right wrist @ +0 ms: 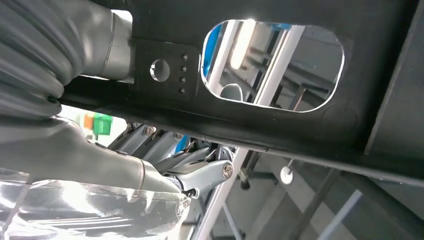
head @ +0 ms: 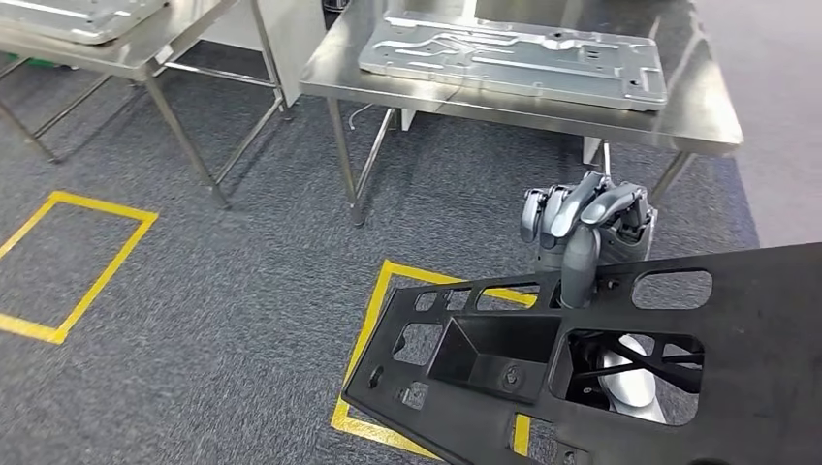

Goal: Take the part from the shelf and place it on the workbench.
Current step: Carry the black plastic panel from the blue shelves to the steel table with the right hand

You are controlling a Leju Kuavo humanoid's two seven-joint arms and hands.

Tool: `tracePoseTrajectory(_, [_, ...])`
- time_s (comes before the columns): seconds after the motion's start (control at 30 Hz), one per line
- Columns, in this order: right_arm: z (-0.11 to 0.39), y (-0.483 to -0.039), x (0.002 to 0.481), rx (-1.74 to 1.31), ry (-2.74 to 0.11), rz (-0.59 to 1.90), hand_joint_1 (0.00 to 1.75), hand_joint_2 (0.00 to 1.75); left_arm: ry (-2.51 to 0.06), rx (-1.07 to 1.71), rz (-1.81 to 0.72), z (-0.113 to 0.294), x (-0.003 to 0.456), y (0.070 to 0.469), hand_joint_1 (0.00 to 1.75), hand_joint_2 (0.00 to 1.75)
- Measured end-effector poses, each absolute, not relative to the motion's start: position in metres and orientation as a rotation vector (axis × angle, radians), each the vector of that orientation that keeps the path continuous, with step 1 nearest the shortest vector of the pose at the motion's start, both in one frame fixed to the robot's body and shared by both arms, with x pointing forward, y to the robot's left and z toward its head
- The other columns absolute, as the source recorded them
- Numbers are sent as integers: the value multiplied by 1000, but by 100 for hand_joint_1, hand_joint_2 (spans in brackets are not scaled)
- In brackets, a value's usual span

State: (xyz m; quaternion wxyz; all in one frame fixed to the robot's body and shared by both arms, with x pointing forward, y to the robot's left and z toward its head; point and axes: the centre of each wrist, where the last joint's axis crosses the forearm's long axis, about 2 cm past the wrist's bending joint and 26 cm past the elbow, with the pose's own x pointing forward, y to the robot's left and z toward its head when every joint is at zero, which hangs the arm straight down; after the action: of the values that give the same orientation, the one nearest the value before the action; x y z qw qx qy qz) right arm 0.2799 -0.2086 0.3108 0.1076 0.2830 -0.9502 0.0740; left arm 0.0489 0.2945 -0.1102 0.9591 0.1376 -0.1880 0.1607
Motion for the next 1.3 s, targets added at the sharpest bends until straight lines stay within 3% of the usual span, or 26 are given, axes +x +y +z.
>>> tracePoseTrajectory(1.3, [309, -207, 279, 771, -2829, 177, 175, 175, -420, 244, 330, -110, 54, 302, 0, 175])
